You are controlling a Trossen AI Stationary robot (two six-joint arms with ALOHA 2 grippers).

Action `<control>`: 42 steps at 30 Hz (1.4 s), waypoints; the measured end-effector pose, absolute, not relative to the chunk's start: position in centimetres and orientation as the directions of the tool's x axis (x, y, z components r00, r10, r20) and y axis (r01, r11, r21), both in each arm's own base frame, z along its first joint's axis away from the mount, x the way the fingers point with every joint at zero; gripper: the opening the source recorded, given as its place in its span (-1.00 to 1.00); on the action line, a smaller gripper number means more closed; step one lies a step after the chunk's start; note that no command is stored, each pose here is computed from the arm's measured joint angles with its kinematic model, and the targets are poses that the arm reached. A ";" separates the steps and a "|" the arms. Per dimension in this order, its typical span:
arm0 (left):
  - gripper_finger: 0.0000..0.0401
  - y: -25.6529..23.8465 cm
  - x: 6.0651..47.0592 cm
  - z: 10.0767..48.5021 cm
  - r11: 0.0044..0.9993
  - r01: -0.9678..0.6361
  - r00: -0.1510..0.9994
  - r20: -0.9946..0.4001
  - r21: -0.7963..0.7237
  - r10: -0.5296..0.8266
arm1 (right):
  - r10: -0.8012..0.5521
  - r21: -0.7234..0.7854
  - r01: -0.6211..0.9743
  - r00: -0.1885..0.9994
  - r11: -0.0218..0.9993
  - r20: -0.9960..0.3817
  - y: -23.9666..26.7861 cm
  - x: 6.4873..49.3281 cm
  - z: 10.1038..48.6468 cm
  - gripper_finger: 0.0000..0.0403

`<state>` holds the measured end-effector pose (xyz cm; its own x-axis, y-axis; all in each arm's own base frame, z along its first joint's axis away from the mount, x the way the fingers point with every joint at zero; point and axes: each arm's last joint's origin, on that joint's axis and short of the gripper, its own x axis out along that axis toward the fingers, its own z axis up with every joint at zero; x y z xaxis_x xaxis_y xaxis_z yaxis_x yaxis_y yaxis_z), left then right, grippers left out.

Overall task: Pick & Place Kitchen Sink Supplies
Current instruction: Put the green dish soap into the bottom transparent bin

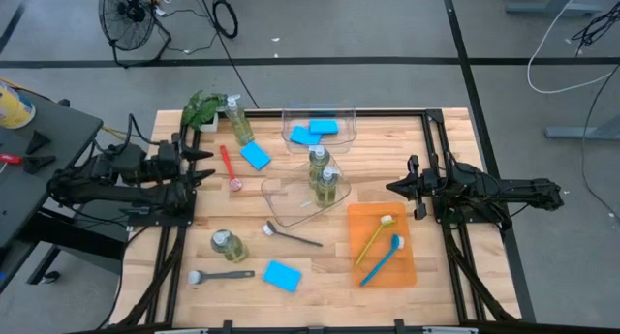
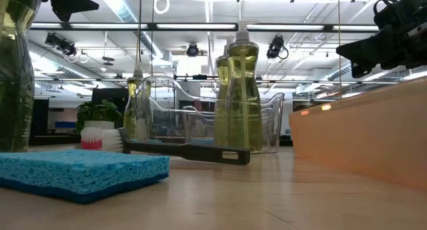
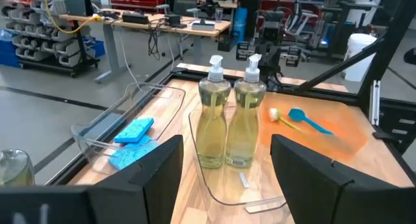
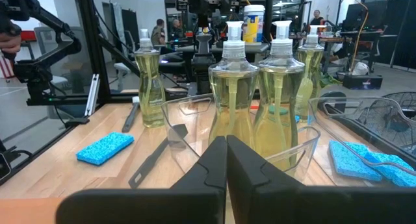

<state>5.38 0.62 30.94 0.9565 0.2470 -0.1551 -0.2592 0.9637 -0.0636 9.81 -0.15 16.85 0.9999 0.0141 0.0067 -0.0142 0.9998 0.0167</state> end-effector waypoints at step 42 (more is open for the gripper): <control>0.18 2.1 5.6 30.5 0.938 -0.341 0.913 -0.216 0.060 0.346 | 0.014 0.016 -0.015 1.000 1.000 0.007 -0.1 9.8 16.9 -0.96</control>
